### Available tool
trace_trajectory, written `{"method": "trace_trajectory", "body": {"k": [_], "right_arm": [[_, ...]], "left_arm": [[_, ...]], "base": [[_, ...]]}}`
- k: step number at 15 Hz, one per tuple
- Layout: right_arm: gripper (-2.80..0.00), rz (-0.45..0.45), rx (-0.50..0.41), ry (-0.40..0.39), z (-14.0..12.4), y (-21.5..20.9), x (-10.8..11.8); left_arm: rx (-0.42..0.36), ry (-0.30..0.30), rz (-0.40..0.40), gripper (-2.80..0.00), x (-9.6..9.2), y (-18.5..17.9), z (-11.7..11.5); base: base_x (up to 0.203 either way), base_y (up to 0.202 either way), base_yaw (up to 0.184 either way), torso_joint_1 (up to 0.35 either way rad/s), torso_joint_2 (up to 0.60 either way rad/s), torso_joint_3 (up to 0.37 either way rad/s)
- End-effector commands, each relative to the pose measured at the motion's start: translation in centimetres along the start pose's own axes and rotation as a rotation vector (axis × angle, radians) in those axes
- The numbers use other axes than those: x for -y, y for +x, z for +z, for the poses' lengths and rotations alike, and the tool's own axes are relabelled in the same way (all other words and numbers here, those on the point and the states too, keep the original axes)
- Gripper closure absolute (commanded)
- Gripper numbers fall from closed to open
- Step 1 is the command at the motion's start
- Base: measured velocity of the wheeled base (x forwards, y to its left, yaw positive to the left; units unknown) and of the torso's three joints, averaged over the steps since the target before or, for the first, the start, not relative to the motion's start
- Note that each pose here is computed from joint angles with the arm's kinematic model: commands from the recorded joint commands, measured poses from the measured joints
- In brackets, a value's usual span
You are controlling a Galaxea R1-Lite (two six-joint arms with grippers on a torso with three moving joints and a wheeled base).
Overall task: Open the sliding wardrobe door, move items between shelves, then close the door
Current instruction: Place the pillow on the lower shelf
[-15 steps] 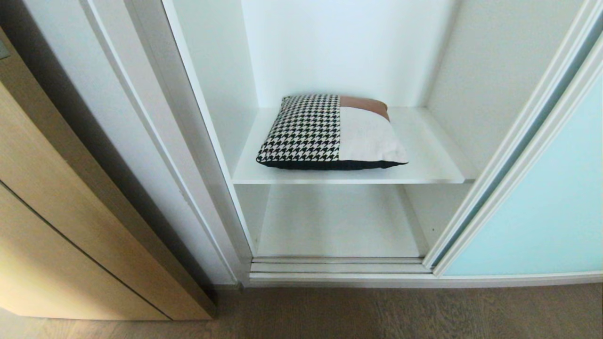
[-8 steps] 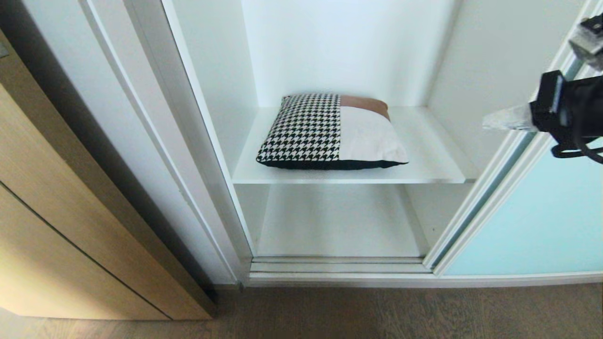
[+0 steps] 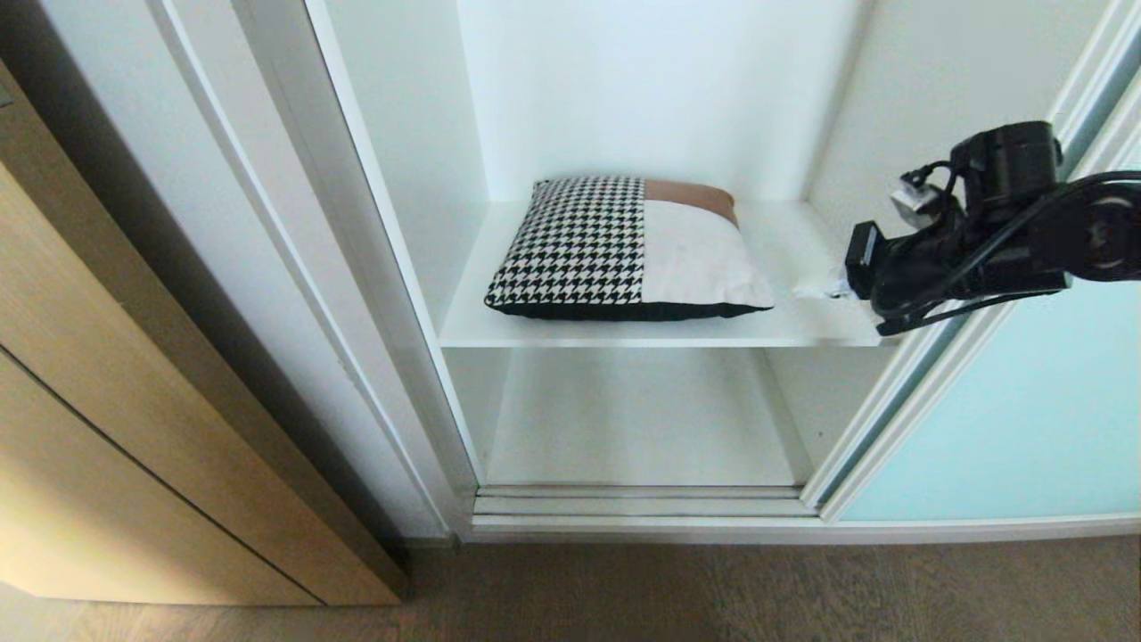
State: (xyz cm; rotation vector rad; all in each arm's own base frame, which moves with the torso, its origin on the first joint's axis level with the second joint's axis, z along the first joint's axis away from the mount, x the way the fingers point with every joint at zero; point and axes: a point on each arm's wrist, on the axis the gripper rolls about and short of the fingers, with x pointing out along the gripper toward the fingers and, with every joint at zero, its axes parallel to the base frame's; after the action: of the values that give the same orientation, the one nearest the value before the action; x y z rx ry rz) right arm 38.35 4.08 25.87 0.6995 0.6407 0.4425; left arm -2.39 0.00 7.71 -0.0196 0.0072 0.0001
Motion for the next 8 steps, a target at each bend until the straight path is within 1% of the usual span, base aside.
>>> {"method": "trace_trajectory", "body": {"k": [1,4,5,6,7,8], "right_arm": [[0.0,-0.036,-0.051,0.047,-0.5,4.0,3.5],[0.0,-0.041,-0.035,0.056,-0.2,6.7,6.3],[-1.65,-0.048,-0.033,0.062,0.0,7.3,7.2],[-2.8,-0.053,-0.032,0.068,0.0,7.6,7.7],[-2.8,-0.056,-0.025,0.083,0.3,7.4,8.0],[-2.8,-0.036,-0.019,0.099,0.6,7.2,8.3]], "left_arm": [[-0.002,0.0,0.0,0.0,0.0,0.0,0.0],[-0.002,0.0,0.0,0.0,0.0,0.0,0.0],[-0.002,0.0,0.0,0.0,0.0,0.0,0.0],[-0.002,0.0,0.0,0.0,0.0,0.0,0.0],[-0.002,0.0,0.0,0.0,0.0,0.0,0.0],[-0.002,0.0,0.0,0.0,0.0,0.0,0.0]], "base": [[0.0,0.0,0.0,0.0,0.0,0.0],[0.0,0.0,0.0,0.0,0.0,0.0],[0.0,0.0,0.0,0.0,0.0,0.0],[0.0,0.0,0.0,0.0,0.0,0.0],[0.0,0.0,0.0,0.0,0.0,0.0],[0.0,0.0,0.0,0.0,0.0,0.0]]}}
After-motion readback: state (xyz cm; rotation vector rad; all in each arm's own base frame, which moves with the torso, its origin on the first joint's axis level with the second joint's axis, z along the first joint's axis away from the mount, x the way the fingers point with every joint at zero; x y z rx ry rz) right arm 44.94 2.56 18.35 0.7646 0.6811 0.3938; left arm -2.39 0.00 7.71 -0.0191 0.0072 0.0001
